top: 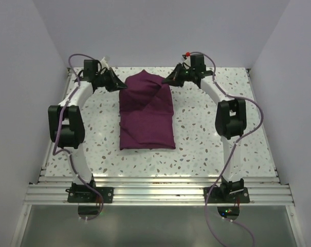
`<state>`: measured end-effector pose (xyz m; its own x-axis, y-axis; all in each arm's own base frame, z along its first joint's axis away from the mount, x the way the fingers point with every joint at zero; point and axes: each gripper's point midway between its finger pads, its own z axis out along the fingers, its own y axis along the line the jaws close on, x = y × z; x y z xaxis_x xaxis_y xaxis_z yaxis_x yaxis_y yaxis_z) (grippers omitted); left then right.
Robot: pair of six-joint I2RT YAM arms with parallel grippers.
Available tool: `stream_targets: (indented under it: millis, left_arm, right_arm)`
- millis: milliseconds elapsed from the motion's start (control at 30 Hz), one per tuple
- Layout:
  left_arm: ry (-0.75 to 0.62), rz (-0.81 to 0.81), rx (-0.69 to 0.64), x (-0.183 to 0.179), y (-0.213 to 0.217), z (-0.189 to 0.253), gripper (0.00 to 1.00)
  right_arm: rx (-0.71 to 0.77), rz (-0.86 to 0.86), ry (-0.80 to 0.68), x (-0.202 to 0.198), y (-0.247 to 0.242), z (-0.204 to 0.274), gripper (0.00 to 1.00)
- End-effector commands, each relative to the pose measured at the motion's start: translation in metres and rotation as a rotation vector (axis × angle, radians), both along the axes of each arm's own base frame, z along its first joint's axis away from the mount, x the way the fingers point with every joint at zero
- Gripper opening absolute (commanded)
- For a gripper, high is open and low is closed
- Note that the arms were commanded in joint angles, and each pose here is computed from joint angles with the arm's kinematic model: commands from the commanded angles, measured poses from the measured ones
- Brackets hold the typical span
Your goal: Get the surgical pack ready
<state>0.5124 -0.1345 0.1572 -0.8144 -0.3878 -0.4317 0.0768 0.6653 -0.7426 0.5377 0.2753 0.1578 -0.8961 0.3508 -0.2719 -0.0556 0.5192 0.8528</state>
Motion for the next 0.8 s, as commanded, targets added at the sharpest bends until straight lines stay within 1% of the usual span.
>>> stream_targets:
  millis: [0,33,67,100,167,200,233,300,333,400,467,500,567,600,667,767]
  left_arm:
    - [-0.016,-0.045,0.054,-0.039,-0.001,0.01,0.0]
    - [-0.034,-0.048,0.058,-0.049,-0.001,0.022,0.0]
    - [-0.007,-0.058,0.063,-0.063,-0.002,0.012,0.0]
    - [-0.009,-0.071,0.066,-0.071,-0.005,0.013,0.0]
    - [-0.015,-0.09,0.083,-0.095,-0.007,0.017,0.0]
    - [-0.019,-0.087,0.096,-0.101,-0.006,0.018,0.0]
    - [-0.04,-0.089,0.105,-0.111,-0.006,0.028,0.0]
    - [-0.019,-0.095,0.117,-0.128,-0.006,0.02,0.0]
    - [-0.012,-0.095,0.117,-0.14,-0.006,0.019,0.0]
    - [-0.008,-0.1,0.117,-0.152,-0.006,0.018,0.0]
    - [-0.002,-0.099,0.124,-0.166,-0.005,0.013,0.0]
    - [0.001,-0.096,0.129,-0.17,-0.003,0.012,0.0]
    - [0.016,-0.098,0.134,-0.182,-0.003,0.007,0.0]
    - [0.018,-0.099,0.135,-0.185,-0.003,0.006,0.0]
    - [0.031,-0.101,0.14,-0.196,-0.002,-0.001,0.0]
    - [0.057,-0.114,0.145,-0.21,-0.004,-0.016,0.0]
  right_arm:
    - [0.025,0.063,-0.006,-0.045,-0.001,0.045,0.0]
    - [0.018,0.077,0.001,-0.055,0.002,0.044,0.0]
    - [0.018,0.087,0.006,-0.063,0.002,0.045,0.0]
    - [0.016,0.104,0.008,-0.077,0.003,0.049,0.0]
    - [-0.008,0.126,0.017,-0.093,0.002,0.046,0.0]
    - [-0.018,0.138,0.043,-0.105,0.002,0.038,0.0]
    - [-0.017,0.146,0.022,-0.114,0.001,0.049,0.0]
    - [-0.031,0.154,0.047,-0.129,0.0,0.04,0.0]
    - [-0.028,0.157,0.031,-0.136,0.0,0.048,0.0]
    - [-0.036,0.171,0.058,-0.151,0.001,0.04,0.0]
    - [-0.034,0.185,0.053,-0.164,0.001,0.044,0.0]
    - [-0.046,0.195,0.08,-0.174,0.001,0.035,0.0]
    - [-0.062,0.21,0.067,-0.186,-0.001,0.036,0.0]
    - [-0.084,0.22,0.087,-0.195,-0.004,0.024,0.0]
    - [-0.099,0.224,0.091,-0.204,-0.008,0.02,0.0]
    - [-0.126,0.235,0.124,-0.217,-0.014,0.001,0.0]
